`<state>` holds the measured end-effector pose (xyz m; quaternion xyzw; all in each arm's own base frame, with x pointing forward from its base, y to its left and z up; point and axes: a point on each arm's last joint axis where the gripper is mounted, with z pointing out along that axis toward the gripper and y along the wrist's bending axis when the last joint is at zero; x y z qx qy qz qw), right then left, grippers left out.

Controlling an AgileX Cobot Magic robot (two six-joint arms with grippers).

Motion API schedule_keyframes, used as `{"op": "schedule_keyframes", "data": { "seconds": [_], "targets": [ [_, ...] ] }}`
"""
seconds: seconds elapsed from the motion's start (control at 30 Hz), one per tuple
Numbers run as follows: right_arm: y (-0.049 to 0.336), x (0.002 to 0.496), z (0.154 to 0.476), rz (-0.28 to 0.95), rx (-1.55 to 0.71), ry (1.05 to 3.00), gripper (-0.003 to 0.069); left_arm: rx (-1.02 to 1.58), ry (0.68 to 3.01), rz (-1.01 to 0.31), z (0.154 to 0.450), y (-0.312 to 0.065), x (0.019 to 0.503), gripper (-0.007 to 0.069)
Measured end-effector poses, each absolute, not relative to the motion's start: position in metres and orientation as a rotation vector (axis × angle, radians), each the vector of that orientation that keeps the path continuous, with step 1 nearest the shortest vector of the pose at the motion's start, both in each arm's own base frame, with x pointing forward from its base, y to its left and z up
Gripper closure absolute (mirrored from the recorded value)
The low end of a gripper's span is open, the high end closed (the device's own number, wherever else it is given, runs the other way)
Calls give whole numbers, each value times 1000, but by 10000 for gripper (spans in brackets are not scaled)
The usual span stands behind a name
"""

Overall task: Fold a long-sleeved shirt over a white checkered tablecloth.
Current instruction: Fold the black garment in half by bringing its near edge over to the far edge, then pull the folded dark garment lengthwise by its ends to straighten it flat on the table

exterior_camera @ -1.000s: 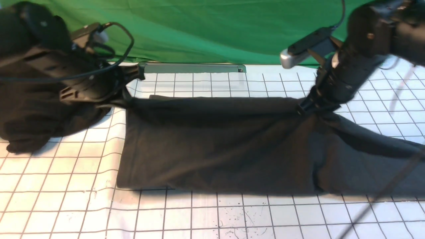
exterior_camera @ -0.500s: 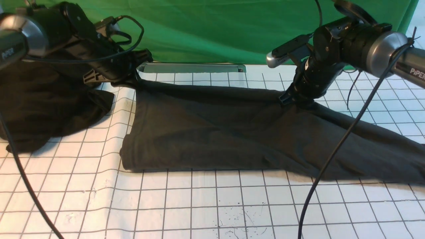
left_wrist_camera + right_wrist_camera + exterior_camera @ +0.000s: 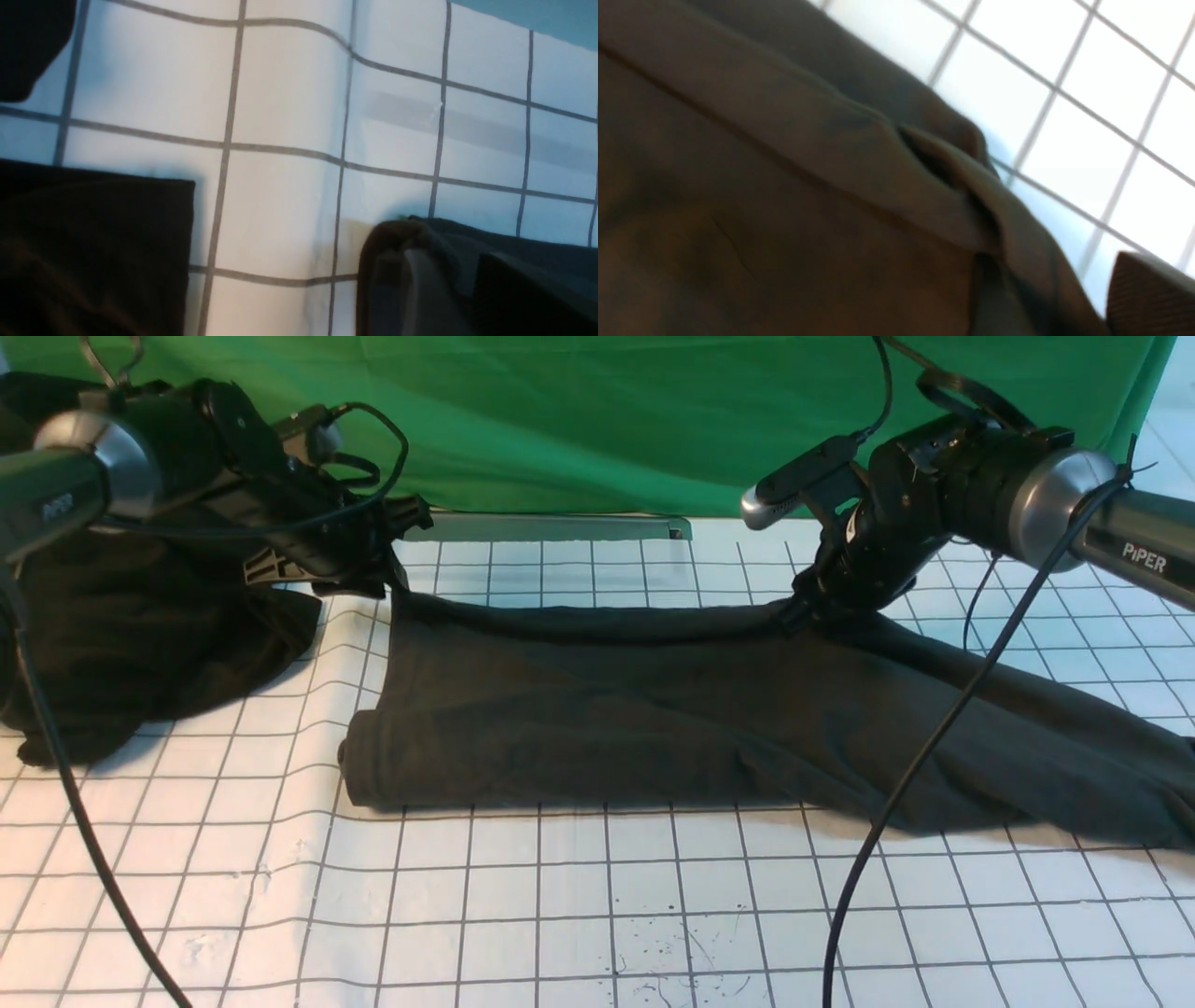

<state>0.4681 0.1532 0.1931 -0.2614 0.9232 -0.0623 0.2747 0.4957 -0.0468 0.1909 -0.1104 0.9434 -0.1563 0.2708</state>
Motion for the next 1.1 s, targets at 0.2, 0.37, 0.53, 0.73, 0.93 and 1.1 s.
{"op": "schedule_keyframes", "data": {
  "seconds": [0.2,0.37,0.53,0.73,0.93,1.1],
  "targets": [
    [134,469,227,-396,-667,2506,334,-277,2525,-426,215,-47,489,257],
    [95,455,298,-511,-539,2526,515,-243,2433,-437,269,-46,474,209],
    [47,424,338,-407,-355,2613,652,-172,2441,-441,304,-47,453,320],
    [-17,366,347,-208,-110,2727,662,-13,2544,-430,311,-50,438,541],
    [-71,328,294,-85,167,2818,592,13,2578,-434,310,-50,435,625],
    [-92,327,246,71,319,2811,413,12,2568,-434,310,-50,436,625]
  ]
}}
